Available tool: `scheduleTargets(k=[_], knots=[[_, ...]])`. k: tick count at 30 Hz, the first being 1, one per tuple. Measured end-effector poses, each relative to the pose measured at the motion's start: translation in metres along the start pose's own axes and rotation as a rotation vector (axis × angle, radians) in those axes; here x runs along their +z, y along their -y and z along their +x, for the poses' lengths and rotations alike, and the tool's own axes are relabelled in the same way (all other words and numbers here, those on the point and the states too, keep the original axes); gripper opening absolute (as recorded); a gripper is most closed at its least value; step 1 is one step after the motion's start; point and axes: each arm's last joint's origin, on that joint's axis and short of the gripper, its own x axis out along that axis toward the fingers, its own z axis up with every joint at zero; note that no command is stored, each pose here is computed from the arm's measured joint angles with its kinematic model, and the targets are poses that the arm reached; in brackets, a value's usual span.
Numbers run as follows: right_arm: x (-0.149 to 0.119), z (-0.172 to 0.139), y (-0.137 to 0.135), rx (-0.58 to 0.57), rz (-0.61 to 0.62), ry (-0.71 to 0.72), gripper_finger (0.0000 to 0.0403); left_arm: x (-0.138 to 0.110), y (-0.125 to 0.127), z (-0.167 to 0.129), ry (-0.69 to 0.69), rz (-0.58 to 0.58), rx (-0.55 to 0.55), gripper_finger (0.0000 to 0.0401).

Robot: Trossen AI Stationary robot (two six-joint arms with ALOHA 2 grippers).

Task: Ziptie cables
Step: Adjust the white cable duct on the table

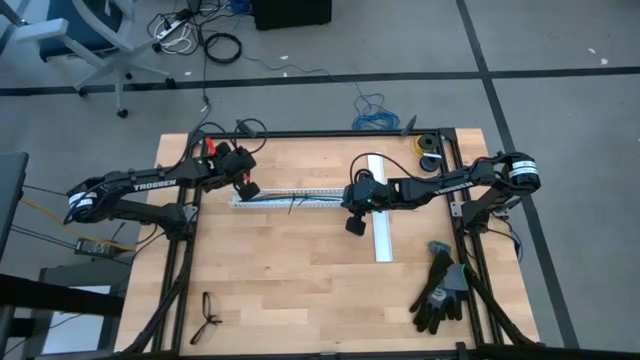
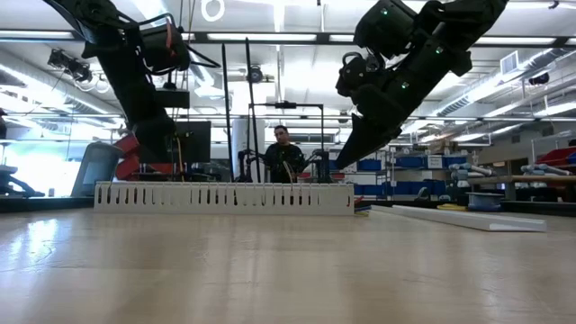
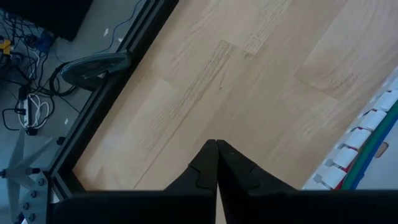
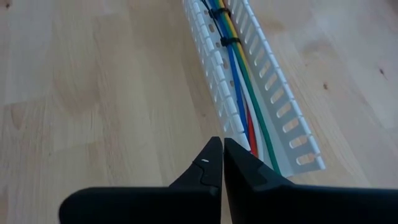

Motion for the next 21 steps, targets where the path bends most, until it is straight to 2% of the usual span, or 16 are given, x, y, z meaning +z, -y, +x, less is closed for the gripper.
scheduleTargets(k=[21], knots=[[0.0019, 0.0000, -0.0002, 0.003, 0.003, 0.020, 0.0002, 0.0034, 0.0000, -0.0001, 0.033, -0.016, 0.000, 0.0017]])
